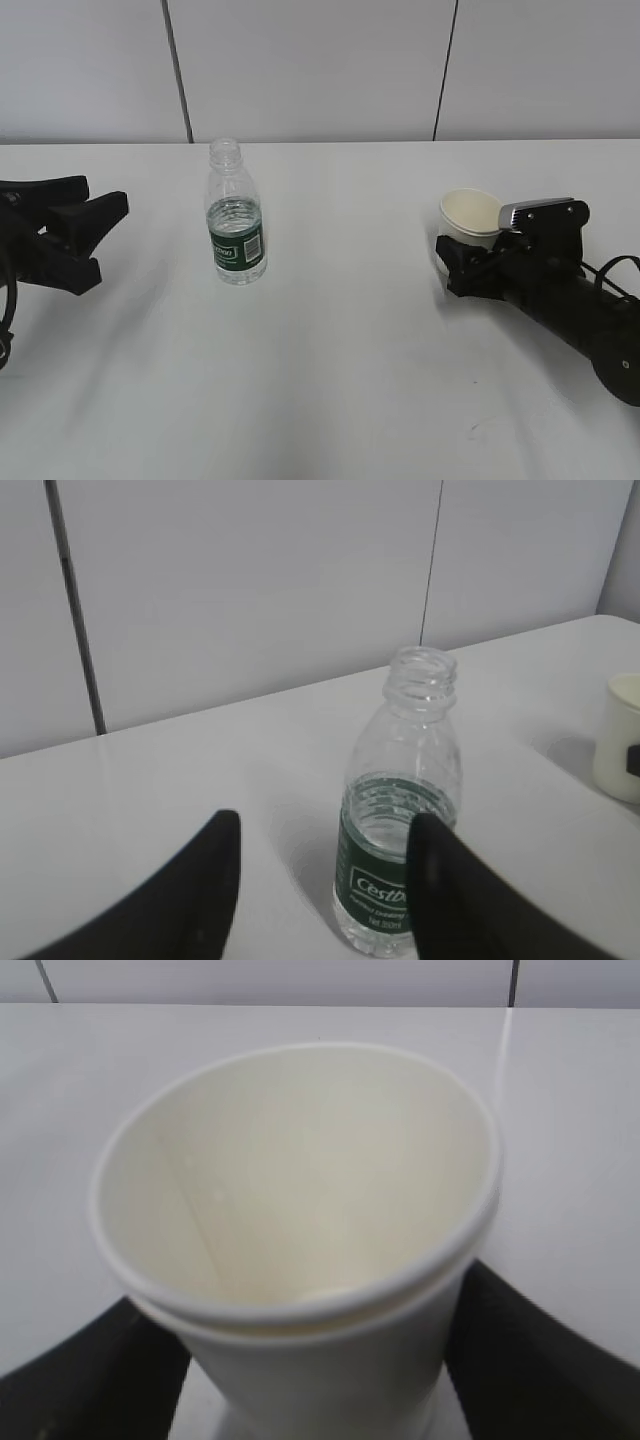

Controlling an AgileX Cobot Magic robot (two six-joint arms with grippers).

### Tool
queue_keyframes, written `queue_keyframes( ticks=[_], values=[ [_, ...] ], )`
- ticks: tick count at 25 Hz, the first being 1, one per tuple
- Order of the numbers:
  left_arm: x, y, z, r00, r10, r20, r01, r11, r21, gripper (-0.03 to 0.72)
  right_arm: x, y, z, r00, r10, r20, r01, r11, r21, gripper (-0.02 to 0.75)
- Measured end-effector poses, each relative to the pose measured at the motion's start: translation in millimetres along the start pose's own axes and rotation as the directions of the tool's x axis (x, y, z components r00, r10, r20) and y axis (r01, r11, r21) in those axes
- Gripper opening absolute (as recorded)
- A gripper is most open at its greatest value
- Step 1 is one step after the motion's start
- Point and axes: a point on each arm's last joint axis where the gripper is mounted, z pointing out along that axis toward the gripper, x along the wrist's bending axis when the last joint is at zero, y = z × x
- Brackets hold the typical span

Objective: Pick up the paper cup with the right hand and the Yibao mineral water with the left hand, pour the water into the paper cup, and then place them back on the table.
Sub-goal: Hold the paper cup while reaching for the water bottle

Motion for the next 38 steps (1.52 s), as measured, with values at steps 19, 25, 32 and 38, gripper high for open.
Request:
queue_keyframes(
  ticks=[19,25,32,38],
  values=[
    [-3.8,-16,7,0.997,-0.040,0.070,0.038,0.999,0.023,0.389,4,0,0,0.999,-0.018,-0.039,0.018,1.000,0.001,0.554],
    [-1.9,-34,16,0.993,-0.078,0.087,0.072,0.995,0.072,0.588,10,-1,-1,0.993,-0.047,-0.106,0.048,0.999,0.005,0.554],
    [-5.5,-39,37,0.984,-0.057,0.170,0.043,0.996,0.083,0.607,18,-2,-2,0.977,-0.087,-0.196,0.089,0.996,0.006,0.554],
    [-13.1,-40,59,0.977,-0.054,0.205,0.040,0.997,0.070,0.606,22,-3,-3,0.963,-0.108,-0.245,0.112,0.994,0.002,0.554]
  ],
)
